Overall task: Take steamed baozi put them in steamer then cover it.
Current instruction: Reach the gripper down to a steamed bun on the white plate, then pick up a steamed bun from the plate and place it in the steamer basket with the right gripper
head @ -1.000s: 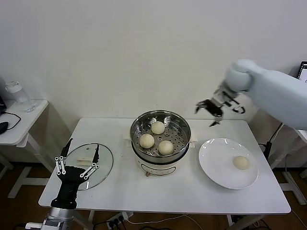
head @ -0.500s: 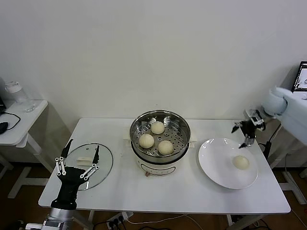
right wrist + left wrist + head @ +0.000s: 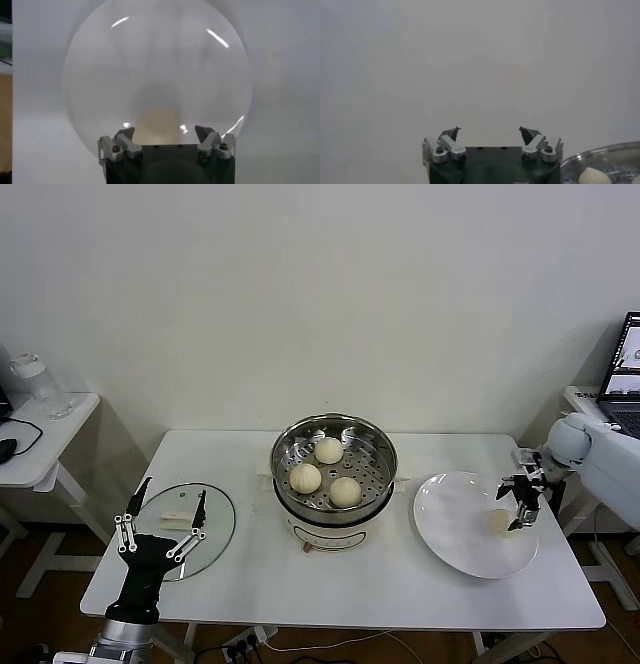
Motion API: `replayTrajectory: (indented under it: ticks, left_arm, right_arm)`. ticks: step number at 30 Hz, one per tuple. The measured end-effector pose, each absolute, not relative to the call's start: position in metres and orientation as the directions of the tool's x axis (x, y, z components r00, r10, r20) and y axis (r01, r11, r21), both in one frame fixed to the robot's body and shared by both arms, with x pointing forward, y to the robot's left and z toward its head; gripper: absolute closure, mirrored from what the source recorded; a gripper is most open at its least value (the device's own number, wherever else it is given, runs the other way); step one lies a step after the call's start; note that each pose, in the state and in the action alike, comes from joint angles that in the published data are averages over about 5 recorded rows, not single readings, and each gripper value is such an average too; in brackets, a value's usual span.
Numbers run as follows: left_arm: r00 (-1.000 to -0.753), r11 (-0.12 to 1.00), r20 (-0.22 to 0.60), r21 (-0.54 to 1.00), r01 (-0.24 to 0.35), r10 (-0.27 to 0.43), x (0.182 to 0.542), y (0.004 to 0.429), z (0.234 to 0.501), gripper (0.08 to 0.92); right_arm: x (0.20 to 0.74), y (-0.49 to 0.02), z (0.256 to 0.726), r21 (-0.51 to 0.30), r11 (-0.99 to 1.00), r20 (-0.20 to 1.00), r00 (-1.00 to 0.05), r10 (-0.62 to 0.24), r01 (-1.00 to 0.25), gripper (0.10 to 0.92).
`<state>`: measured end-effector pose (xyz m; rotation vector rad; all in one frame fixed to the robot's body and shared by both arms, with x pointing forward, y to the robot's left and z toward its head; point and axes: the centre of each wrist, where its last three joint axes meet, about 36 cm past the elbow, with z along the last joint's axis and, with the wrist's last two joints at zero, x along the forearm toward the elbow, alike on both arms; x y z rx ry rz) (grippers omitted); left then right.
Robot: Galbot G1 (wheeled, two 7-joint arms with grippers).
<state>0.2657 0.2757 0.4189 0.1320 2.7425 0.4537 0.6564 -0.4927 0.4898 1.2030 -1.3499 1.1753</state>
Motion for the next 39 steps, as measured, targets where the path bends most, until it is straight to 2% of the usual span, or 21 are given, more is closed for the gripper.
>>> replayTrajectory:
  ticks: [7, 16, 23, 31, 39]
  left_arm:
    - [-0.933, 0.944, -0.330, 0.330, 0.031, 0.146, 0.266, 0.277, 0.418, 0.177]
    - [-0.933, 0.943, -0.330, 0.330, 0.030, 0.145, 0.266, 0.277, 0.417, 0.177]
    - [-0.933, 0.943, -0.330, 0.330, 0.031, 0.146, 0.266, 0.277, 0.417, 0.177]
    - [-0.929, 0.943, -0.336, 0.331, 0.039, 0.157, 0.268, 0.275, 0.418, 0.177]
    - [-0.925, 0.943, -0.341, 0.330, 0.047, 0.166, 0.269, 0.273, 0.419, 0.177]
  right_arm:
    - [0.657, -0.492, 0.475, -0.055, 0.069, 0.995, -0.061, -0.078, -0.996, 0.205]
    - [0.659, -0.490, 0.467, -0.057, 0.074, 0.996, -0.062, -0.071, -0.996, 0.316]
    - [0.660, -0.491, 0.475, -0.057, 0.071, 0.995, -0.062, -0.074, -0.996, 0.343]
    - [0.677, -0.471, 0.533, -0.084, 0.026, 0.991, -0.086, -0.104, -0.996, 0.341]
    - [0.704, -0.405, 0.633, -0.146, -0.084, 0.978, -0.131, -0.161, -0.986, 0.327]
